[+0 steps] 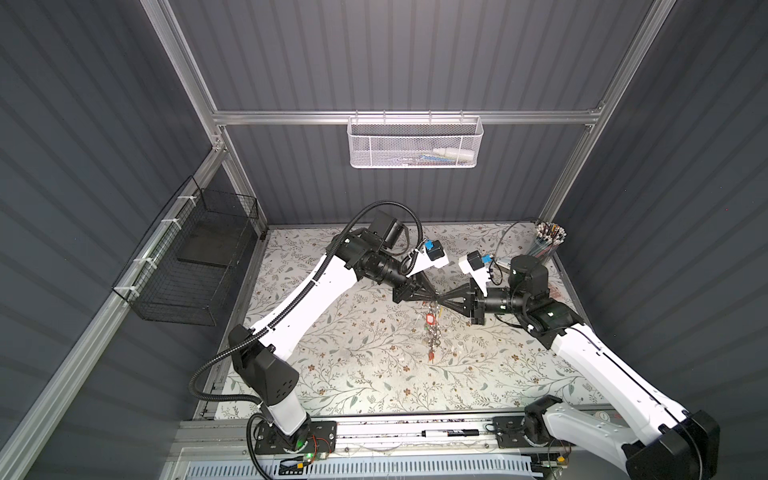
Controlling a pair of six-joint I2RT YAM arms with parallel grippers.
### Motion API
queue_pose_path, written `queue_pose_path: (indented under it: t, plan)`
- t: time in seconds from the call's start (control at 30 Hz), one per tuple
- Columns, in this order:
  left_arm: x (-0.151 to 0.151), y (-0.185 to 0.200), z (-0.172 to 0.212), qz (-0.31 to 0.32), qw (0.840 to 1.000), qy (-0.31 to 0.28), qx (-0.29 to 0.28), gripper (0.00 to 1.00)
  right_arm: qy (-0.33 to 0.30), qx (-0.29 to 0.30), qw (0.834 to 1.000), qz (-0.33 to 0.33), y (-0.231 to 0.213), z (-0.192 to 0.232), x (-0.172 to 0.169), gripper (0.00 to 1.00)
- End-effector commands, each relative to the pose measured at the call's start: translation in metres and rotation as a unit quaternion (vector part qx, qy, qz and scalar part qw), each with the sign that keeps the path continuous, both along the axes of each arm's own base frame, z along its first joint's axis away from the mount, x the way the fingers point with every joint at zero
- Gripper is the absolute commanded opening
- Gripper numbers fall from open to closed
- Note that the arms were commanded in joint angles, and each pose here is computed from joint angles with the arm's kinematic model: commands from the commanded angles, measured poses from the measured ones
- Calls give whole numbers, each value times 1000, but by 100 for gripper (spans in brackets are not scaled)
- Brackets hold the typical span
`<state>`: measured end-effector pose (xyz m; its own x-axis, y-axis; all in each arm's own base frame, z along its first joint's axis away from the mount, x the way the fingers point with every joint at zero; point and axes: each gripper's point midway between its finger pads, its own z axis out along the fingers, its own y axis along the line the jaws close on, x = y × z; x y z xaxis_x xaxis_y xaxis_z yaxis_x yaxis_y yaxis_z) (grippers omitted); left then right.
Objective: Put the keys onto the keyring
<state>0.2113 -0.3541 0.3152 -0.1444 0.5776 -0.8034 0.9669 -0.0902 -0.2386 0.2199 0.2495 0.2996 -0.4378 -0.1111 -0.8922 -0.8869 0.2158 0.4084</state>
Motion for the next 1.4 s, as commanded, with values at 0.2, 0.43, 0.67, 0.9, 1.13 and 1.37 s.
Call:
queue_pose_path:
  t: [0.2,0.43,0.67,0.9,1.13,1.37]
  plan:
    - [-6,-3,16,-3,1000,-9,-28,0,-29,10,1000,0,2,18,3,0]
    - [-8,0,49,36,992,-46,-115,0,-38,25,998,-33,-8,30,1,25]
    - [-17,4,56,64,979,-29,-193,0,-27,44,998,-42,-17,29,-5,36]
    - [-13,3,58,95,962,-4,-255,0,-12,55,998,-12,-12,31,-14,37]
    - [-17,5,57,92,952,9,-293,0,-3,53,999,-3,-7,24,-14,38]
    - [-17,5,58,93,944,20,-316,0,-11,50,999,-17,-7,22,-6,40]
